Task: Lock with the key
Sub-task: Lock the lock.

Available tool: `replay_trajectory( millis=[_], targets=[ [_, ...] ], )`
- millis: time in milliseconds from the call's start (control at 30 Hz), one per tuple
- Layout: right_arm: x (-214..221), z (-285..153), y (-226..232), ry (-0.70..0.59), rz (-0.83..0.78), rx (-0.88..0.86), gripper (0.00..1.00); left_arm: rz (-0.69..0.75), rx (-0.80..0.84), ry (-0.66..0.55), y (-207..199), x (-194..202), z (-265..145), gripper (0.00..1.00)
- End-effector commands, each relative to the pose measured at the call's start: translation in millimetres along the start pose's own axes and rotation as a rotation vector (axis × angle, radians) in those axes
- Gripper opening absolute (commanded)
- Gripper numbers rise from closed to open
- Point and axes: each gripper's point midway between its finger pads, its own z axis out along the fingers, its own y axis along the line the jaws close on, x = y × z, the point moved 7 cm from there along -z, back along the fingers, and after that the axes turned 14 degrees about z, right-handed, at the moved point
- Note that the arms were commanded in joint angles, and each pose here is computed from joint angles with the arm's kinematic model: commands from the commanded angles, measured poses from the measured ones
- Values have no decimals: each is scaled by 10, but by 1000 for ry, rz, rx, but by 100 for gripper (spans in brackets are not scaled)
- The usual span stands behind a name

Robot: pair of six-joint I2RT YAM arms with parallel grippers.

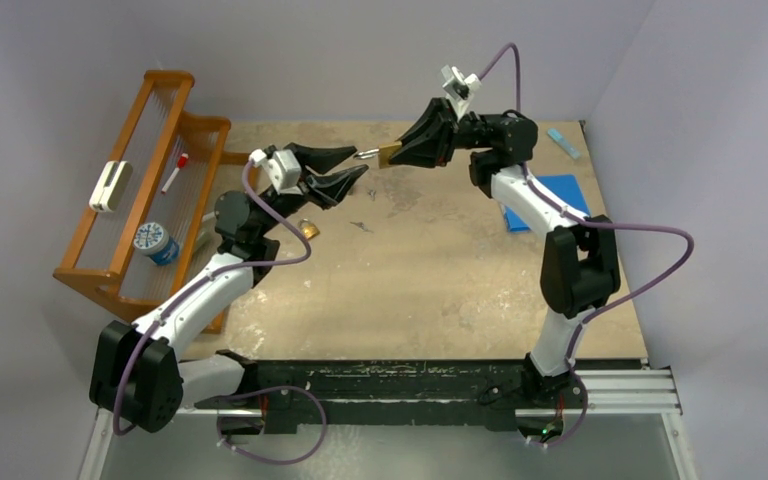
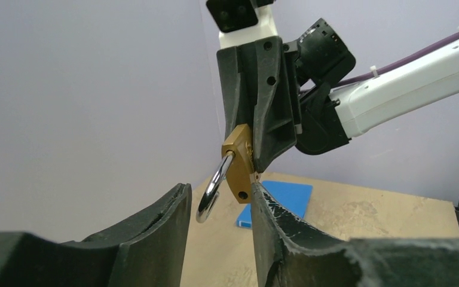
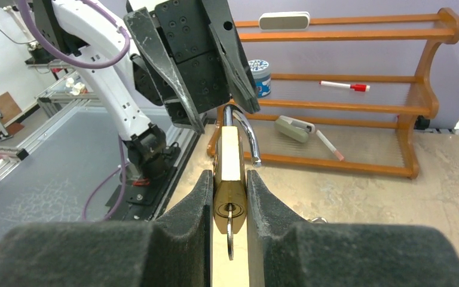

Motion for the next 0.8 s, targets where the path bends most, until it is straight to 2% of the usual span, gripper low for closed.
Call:
replay_trajectory(
  millis=[0, 100, 167, 267, 500, 600, 767],
  targets=[
    [-206, 57, 135, -23, -103, -26, 0, 61, 44, -126, 13, -325, 69, 38],
    [-242, 64, 87, -37, -122, 8, 0, 62, 51, -131, 15, -345, 84, 37],
    [-293, 62, 37, -80, -145, 101, 0, 63, 49, -125, 28, -343, 94, 39],
    [-388, 61, 15, -60, -237, 217, 0, 75, 49, -110, 49, -341, 111, 41],
    [-491, 97, 128, -12, -233, 141, 0, 95, 44, -85, 99, -340, 141, 42],
    [-512, 101, 178, -1, -238, 127, 0, 136, 28, -33, 168, -318, 102, 45],
    [-559, 111, 218, 8, -243, 105, 0, 126, -13, -35, 403, -363, 51, 52]
  ],
)
